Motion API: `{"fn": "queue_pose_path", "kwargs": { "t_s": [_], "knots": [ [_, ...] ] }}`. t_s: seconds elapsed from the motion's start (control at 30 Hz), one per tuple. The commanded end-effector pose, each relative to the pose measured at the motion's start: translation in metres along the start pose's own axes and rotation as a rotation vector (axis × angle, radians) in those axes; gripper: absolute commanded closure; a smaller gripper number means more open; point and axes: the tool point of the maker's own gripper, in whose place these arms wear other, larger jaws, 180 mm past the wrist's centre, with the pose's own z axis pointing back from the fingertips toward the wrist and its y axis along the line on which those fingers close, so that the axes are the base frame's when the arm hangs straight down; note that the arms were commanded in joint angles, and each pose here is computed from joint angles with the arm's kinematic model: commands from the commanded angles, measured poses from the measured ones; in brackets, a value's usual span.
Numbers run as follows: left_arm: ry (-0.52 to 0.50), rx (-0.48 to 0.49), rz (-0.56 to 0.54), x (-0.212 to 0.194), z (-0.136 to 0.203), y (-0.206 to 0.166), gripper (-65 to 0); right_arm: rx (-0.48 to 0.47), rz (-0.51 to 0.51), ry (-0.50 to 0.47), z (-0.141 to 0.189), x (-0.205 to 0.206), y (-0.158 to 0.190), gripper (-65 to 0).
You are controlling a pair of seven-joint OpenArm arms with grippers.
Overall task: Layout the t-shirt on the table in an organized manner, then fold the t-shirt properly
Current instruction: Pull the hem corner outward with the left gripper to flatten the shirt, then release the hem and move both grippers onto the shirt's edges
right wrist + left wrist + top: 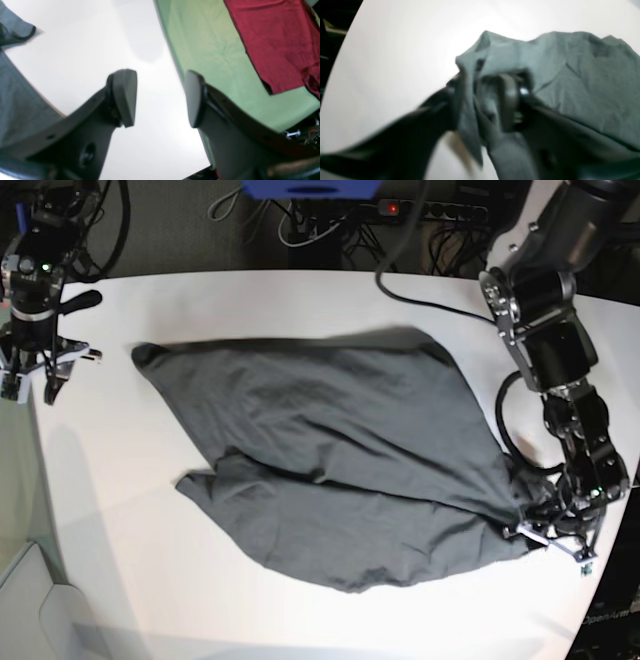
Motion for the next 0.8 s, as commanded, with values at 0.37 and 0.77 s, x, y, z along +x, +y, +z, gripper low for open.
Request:
{"fn": "queue_pose_path", "kwargs": {
  "t_s": [0.37, 0.77],
  "knots": [
    [-0.117, -0.001, -0.018, 0.019, 0.016, -0.005, -59.0, 0.090, 0.025, -0.051, 0.003, 0.014, 0.033, -31.8],
    [-0.070, -0.222, -0.075, 0.003, -0.035, -0.121, -59.0, 0.375, 0.078, -0.028, 0.027, 0.000, 0.133, -32.1]
  ]
}}
